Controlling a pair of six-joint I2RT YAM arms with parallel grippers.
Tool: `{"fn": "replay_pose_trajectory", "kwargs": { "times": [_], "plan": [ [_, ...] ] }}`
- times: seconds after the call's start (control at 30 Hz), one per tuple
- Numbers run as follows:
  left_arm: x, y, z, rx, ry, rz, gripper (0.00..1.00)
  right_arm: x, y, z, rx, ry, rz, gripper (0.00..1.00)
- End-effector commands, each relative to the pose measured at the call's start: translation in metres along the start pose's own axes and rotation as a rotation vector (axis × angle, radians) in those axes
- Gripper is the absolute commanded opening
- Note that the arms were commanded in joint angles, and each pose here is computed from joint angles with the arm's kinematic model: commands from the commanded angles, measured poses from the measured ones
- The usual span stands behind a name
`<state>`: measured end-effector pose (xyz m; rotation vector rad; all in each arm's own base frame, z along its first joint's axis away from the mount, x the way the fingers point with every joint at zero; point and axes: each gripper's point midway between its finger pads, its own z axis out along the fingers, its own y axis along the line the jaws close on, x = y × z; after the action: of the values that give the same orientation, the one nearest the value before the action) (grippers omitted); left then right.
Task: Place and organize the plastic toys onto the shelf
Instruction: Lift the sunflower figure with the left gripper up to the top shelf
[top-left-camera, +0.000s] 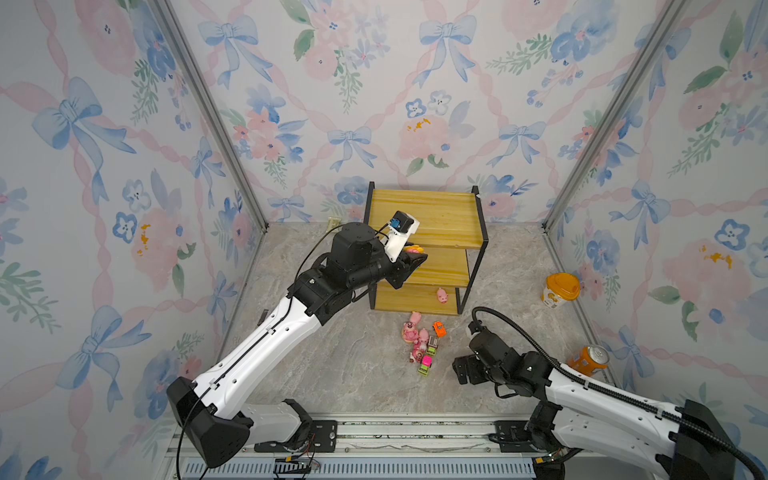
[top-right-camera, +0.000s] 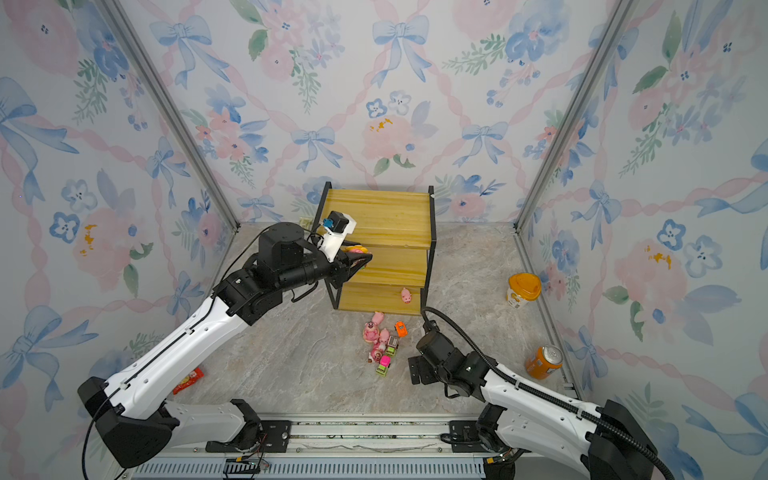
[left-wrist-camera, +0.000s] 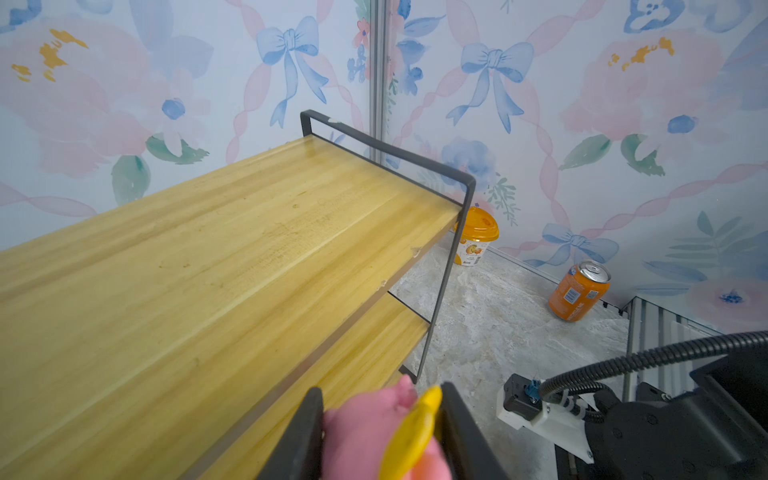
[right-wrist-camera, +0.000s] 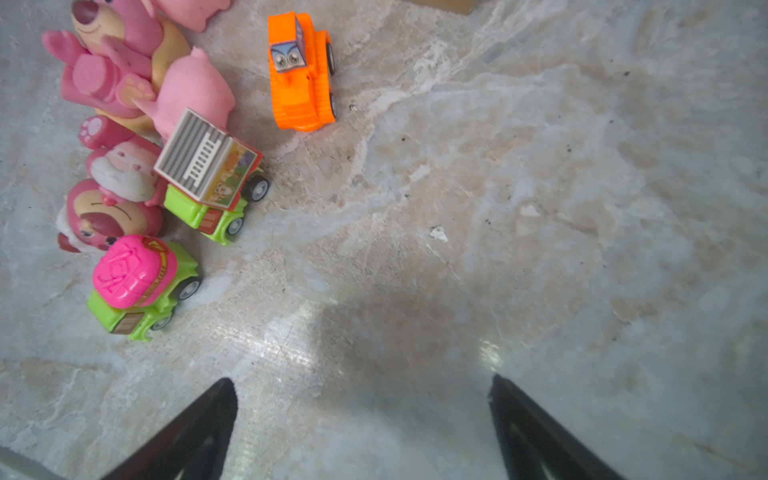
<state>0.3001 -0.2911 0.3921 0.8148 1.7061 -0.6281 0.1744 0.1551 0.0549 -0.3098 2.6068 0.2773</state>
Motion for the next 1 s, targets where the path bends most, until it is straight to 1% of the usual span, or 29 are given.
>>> {"fn": "replay_pose_trajectory", "kwargs": {
  "times": [0.0, 0.2, 0.33, 0.63, 0.8, 0.97],
  "plan": [
    [-0.022, 0.004, -0.005, -0.004, -0.041, 0.047, 0.04, -0.005, 0.0, -0.003, 0.001, 0.0, -0.004, 0.97],
    [-0.046, 0.024, -0.004, -0.06, -0.072, 0.061, 0.05, -0.009, 0.003, -0.001, -0.001, -0.004, -0.004, 0.97],
    [-0.053, 0.039, 0.002, -0.072, -0.06, 0.044, 0.06, -0.01, 0.003, 0.0, -0.003, -0.011, 0.0, 0.97],
    [-0.053, 0.061, 0.03, 0.006, -0.028, -0.032, 0.06, -0.008, -0.004, -0.001, 0.023, -0.007, -0.008, 0.97],
    [-0.056, 0.058, 0.047, 0.075, -0.026, -0.048, 0.05, -0.01, -0.007, 0.0, 0.03, -0.014, -0.003, 0.97],
    [-0.057, 0.06, 0.062, 0.097, -0.011, -0.063, 0.05, -0.009, -0.012, 0.0, 0.034, -0.018, 0.012, 0.97]
  ]
}}
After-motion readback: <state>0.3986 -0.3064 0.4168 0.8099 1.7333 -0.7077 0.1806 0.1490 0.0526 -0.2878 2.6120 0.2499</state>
